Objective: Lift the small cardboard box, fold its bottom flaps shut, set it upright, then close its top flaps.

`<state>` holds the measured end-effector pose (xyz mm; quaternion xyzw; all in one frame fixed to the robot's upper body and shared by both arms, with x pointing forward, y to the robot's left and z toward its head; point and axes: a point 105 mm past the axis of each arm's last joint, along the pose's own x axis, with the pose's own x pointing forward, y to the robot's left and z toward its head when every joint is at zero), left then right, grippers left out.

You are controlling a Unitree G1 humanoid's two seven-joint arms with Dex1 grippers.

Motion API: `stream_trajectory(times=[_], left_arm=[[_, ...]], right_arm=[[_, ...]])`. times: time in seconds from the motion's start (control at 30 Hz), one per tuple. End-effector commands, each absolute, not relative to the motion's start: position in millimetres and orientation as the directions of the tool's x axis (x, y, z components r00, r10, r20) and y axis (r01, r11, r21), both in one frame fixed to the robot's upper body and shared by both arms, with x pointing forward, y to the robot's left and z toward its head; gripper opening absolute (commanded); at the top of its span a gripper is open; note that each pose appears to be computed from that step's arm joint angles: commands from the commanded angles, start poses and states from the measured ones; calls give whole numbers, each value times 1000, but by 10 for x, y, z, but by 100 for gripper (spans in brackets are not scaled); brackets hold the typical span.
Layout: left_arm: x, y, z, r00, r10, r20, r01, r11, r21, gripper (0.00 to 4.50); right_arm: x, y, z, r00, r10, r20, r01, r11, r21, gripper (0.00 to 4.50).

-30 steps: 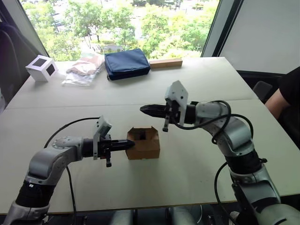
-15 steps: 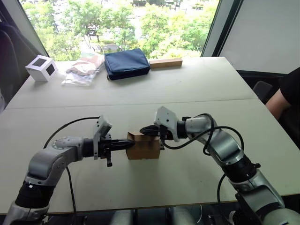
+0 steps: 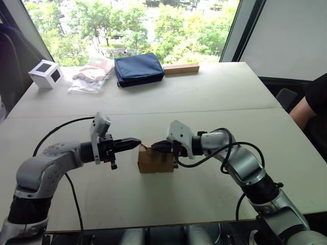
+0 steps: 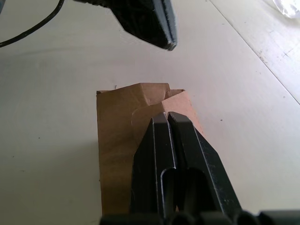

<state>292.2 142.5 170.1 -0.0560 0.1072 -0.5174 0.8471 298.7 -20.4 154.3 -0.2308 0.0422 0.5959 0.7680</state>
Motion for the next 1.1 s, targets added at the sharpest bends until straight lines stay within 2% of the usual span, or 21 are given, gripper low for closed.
stream_trajectory(times=[0.03, 0.13, 0.3, 0.6, 0.83, 1.1], left_arm=[[3026, 1355, 1672, 454, -881, -130, 867, 471, -163, 5], [3123, 1303, 1573, 458, -877, -144, 864, 478, -160, 5], [3141, 1230, 1475, 433, -887, -160, 875, 456, -161, 5], [3131, 1160, 1532, 423, -894, -149, 882, 444, -160, 5], [3139, 1155, 1570, 430, -892, -138, 877, 449, -169, 5], [3122, 1139, 1538, 429, -892, -144, 877, 449, -171, 5]], right_arm=[[2938, -154, 1634, 276, 909, -312, -926, 165, -339, 0], [2923, -156, 1643, 276, 911, -307, -926, 166, -340, 0], [2864, -179, 1707, 276, 920, -279, -922, 171, -348, 0], [2713, -235, 1595, 241, 914, -326, -931, 123, -345, 0], [2750, -251, 1466, 251, 889, -384, -919, 94, -383, 0], [2883, -261, 1440, 303, 874, -380, -910, 148, -387, 0]])
